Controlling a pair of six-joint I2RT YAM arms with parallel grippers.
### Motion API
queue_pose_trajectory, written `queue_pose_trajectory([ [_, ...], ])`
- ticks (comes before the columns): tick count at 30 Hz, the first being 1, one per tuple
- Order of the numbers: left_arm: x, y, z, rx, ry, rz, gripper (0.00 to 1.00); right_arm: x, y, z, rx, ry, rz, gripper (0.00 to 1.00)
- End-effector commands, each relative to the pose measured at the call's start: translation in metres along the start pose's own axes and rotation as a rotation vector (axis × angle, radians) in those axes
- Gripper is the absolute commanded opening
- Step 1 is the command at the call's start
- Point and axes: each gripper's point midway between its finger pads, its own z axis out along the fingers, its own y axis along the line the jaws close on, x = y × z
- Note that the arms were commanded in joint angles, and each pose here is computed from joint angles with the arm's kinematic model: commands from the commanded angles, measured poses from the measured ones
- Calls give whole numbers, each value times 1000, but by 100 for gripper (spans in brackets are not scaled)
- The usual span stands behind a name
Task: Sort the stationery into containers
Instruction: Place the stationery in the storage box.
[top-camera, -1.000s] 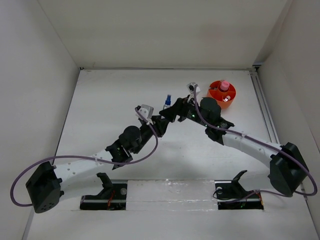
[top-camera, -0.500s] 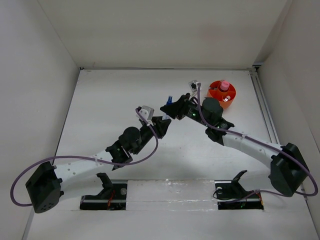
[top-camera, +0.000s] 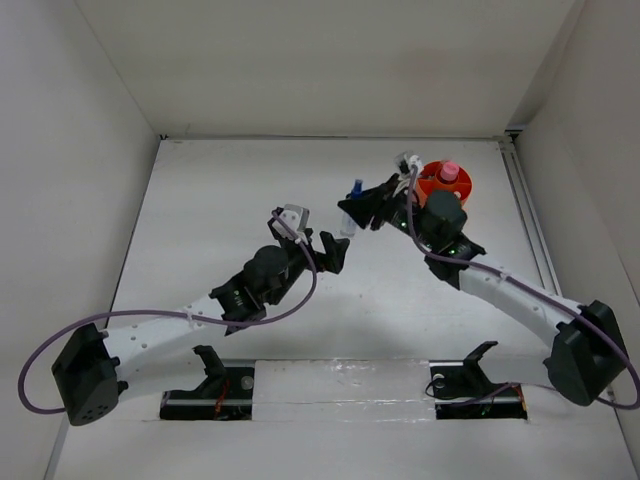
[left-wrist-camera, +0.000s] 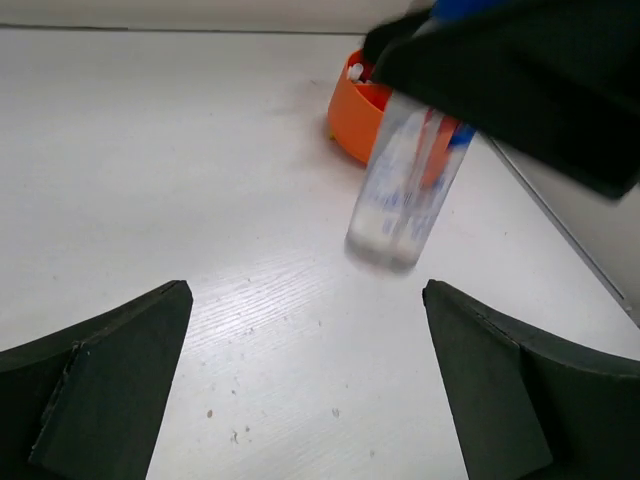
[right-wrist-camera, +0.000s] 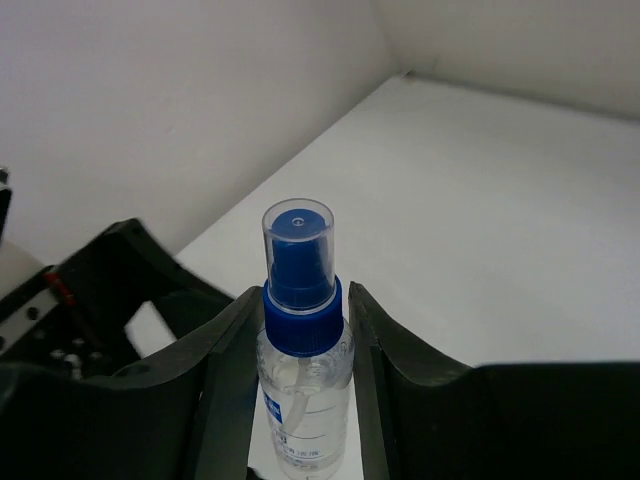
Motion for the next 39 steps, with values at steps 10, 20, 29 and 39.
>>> queue_pose_trajectory([
  [10, -7, 13, -48, -205, 223, -134, 100, -77, -193, -57, 341, -42, -495, 0],
  [20, -23, 1, -89, -106, 263, -205, 100, -82, -251, -52, 290, 0, -578, 0],
  [29, -35, 0, -109, -55, 253, -217, 100, -84, -269, -52, 286, 19, -572, 0],
  [39, -32, -10, -109, 2, 278, -197, 100, -83, -308, -69, 342, 49, -557, 0],
])
